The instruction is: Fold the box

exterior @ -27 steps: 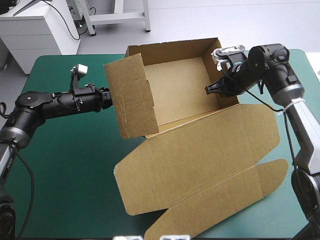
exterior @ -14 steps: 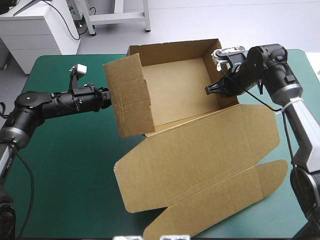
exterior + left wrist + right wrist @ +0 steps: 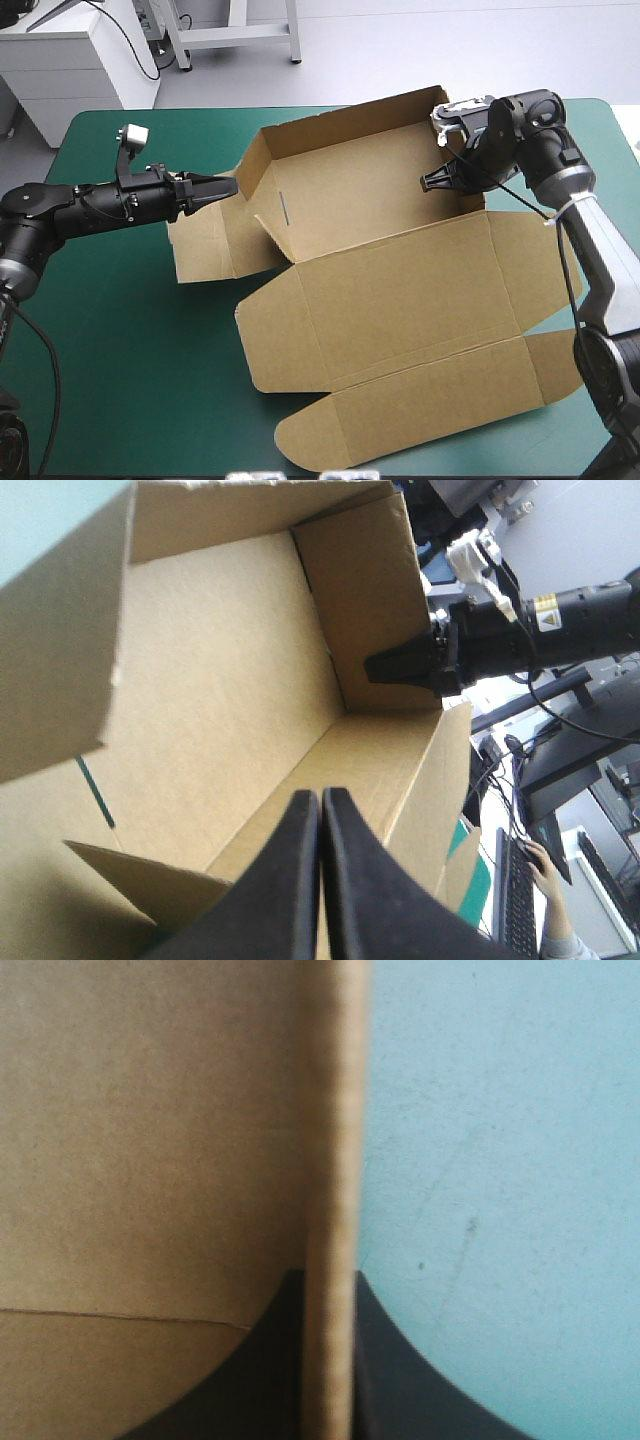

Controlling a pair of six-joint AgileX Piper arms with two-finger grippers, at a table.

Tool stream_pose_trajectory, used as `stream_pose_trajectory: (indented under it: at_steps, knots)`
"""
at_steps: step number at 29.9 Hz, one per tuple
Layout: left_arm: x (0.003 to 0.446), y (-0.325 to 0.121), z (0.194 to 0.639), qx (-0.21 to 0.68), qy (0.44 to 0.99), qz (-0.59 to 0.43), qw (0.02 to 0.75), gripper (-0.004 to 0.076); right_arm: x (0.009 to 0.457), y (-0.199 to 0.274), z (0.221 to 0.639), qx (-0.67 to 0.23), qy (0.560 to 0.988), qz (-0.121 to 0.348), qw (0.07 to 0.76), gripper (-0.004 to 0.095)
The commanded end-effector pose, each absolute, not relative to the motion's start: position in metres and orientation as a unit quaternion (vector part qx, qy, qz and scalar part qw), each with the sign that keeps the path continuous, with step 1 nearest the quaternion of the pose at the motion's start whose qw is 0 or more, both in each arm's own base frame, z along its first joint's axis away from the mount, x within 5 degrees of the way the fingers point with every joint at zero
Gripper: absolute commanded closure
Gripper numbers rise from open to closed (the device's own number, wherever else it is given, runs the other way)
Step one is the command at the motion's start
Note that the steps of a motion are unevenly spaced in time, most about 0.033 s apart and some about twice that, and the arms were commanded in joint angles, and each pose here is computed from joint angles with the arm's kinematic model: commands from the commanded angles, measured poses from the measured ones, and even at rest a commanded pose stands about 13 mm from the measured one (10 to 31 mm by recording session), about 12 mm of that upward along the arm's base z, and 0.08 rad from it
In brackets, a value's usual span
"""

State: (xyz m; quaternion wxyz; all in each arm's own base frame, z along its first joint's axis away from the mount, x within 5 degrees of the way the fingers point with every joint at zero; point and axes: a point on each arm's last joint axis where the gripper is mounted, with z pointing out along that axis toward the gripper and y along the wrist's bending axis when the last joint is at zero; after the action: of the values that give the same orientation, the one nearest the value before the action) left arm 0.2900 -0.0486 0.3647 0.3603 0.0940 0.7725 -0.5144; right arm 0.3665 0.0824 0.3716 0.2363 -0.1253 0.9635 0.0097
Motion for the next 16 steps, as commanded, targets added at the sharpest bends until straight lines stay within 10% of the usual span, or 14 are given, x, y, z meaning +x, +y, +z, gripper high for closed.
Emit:
stream_pose_trajectory:
  at_steps: [1,16]
  knots:
    - [0.286,-0.043,0.391,0.077,0.74,-0.53,0.406,0.0732,0.354,0.079,0.401,-0.122,0.952,0.018,0.28,0.0926]
    - [0.275,0.081,0.39,-0.075,0.743,-0.439,0.5,0.0732,0.319,0.078,0.449,-0.131,0.929,0.06,0.341,0.0928]
